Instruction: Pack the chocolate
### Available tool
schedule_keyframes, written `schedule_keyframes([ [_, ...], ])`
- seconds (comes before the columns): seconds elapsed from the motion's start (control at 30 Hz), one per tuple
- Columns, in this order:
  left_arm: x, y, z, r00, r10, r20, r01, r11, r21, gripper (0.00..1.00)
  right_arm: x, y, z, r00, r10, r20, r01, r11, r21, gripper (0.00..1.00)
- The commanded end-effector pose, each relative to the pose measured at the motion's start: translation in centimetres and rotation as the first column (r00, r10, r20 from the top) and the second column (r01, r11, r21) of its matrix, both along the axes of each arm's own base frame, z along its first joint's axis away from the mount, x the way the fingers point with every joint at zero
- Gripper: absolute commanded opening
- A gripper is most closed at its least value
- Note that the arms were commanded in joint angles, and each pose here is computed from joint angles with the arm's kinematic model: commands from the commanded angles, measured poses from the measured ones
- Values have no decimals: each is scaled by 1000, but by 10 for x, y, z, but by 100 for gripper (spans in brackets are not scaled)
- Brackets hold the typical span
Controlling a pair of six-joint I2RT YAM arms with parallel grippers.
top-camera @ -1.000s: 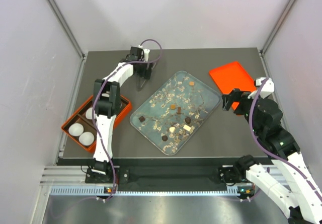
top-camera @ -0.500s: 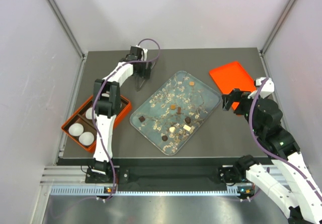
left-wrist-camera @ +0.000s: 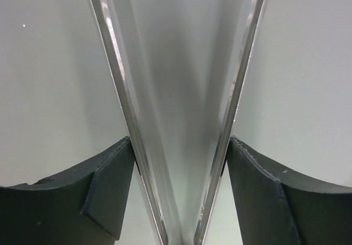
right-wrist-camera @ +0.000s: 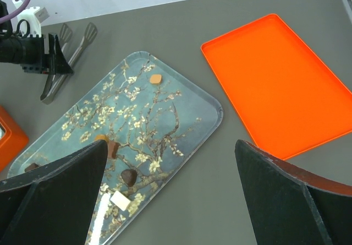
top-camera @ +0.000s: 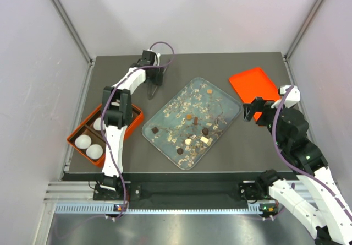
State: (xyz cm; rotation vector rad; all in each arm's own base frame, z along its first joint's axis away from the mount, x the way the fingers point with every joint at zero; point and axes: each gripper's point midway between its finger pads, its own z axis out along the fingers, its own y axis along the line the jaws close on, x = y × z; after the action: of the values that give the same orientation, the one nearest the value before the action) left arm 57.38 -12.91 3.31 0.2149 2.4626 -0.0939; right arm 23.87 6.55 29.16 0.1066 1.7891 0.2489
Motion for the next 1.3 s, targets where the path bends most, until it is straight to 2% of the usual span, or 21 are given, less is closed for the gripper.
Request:
schedule_keyframes([
  [0.0,-13,11,-5,998,8,-68,-5,999,42,70,1,-1,9,1000,-5,30,5,1000,6,100],
  [0.27,-18,19,70,1000,16,14,-17,997,69,65,-4,3,15,999,11,35,-13,999,42,100],
  [0.53,-48,11,115,1000,-5,-2,5,998,64,64,-7,4,15,999,22,32,-24,998,57,100],
  [0.93,-64,3,145,1000,-7,6,7,998,70,63,-7,3,15,999,19,32,-21,998,53,100],
  [1.03,-66,2,146,1000,-8,0,7,997,71,58,-8,3,15,999,21,34,-22,998,56,100],
  [1.27,-75,-12,159,999,-38,6,38,997,65,57,-9,3,17,999,21,35,-23,998,56,100],
])
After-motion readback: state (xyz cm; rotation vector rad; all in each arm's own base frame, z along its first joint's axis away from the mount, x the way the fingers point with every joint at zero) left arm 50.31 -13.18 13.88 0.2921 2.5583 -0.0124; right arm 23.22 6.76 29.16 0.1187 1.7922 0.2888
